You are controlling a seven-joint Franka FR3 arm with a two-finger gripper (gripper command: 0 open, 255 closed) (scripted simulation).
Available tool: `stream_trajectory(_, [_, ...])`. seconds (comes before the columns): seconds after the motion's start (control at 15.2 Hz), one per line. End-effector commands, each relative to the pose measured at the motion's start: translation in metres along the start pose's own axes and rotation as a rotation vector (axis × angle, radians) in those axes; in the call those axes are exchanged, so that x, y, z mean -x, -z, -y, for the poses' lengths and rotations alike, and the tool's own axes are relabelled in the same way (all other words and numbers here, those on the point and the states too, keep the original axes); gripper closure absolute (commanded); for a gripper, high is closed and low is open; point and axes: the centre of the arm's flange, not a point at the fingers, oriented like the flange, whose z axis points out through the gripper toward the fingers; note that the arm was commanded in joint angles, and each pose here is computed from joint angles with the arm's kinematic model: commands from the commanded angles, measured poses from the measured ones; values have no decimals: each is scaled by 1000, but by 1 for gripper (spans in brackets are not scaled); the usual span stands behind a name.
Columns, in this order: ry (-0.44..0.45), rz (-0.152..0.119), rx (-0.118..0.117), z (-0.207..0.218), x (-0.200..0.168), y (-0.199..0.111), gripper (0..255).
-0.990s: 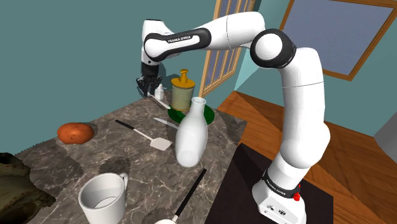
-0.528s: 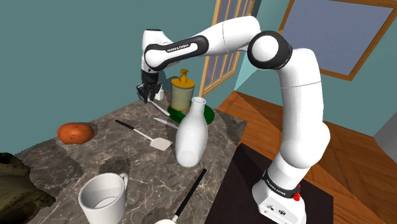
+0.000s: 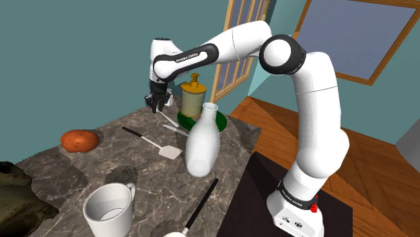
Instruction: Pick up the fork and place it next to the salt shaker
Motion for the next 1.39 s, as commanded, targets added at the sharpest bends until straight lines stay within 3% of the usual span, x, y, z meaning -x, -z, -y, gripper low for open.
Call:
stream_trajectory(0.0, [0, 0, 0, 0, 0, 0, 255])
stream_trajectory(0.2, [0, 0, 0, 0, 0, 0, 255])
stream_trajectory(0.26, [0, 0, 0, 0, 0, 0, 0])
stream_trajectory(0.59, [0, 0, 0, 0, 0, 0, 0])
stream_trajectory(0.86, [0, 0, 0, 0, 0, 50, 0])
stream_trajectory(1.32, [0, 0, 0, 0, 0, 50, 0])
